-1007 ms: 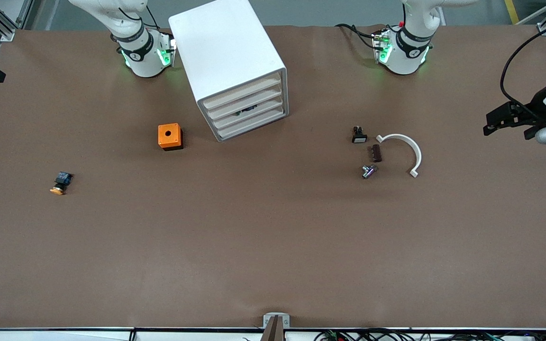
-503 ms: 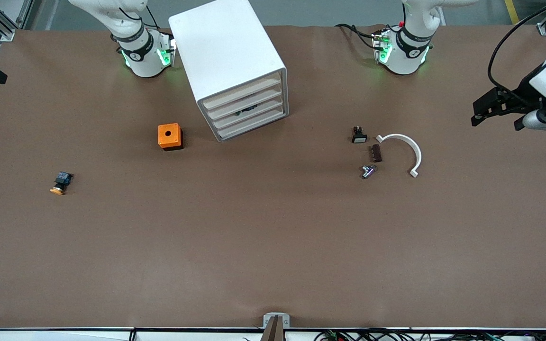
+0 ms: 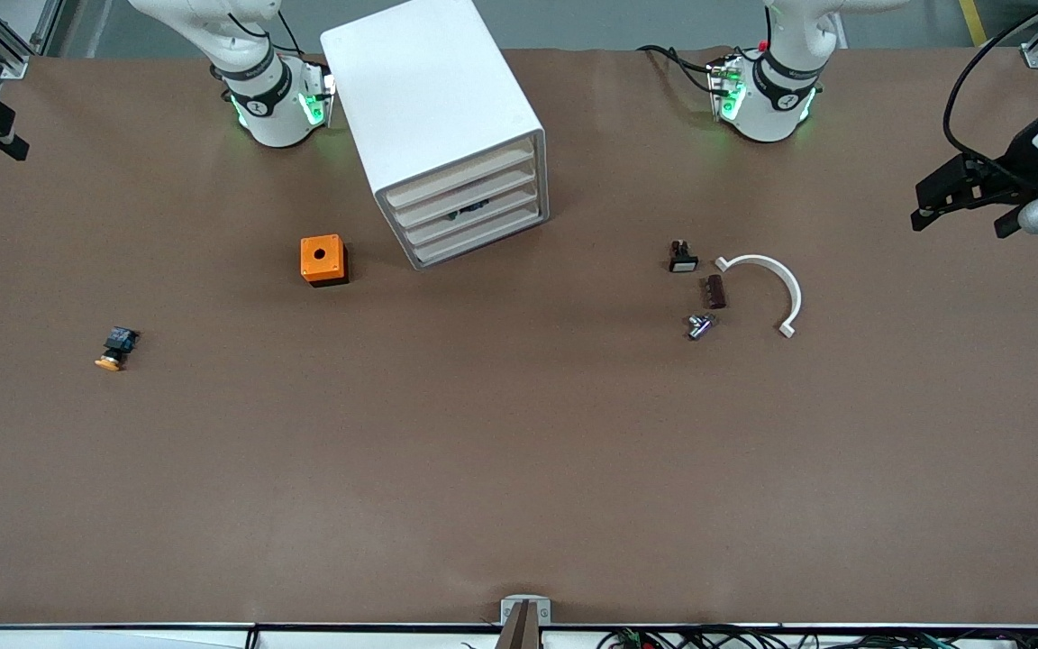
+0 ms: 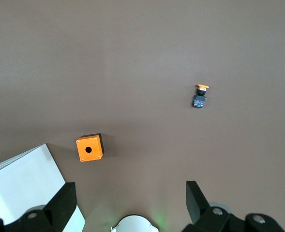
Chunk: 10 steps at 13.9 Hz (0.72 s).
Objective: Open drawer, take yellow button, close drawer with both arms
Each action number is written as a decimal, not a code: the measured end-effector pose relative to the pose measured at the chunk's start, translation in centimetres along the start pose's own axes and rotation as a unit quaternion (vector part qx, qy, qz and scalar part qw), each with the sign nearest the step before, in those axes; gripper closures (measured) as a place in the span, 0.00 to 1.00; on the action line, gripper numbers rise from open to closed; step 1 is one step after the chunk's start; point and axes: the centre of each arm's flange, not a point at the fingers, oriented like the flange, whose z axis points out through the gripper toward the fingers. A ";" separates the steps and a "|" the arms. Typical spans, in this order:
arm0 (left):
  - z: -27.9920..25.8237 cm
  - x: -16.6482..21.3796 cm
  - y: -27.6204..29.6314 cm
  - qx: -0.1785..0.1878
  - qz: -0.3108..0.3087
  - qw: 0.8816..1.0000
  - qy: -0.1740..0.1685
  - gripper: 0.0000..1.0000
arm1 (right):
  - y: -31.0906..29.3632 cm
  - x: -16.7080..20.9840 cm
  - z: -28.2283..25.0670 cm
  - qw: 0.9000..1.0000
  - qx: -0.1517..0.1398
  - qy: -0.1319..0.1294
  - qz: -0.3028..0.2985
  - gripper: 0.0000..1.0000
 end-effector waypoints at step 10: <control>0.6 0.3 0.0 0.000 -0.022 1.000 -0.008 0.00 | -0.1 0.0 0.0 1.000 0.000 0.001 -0.001 0.00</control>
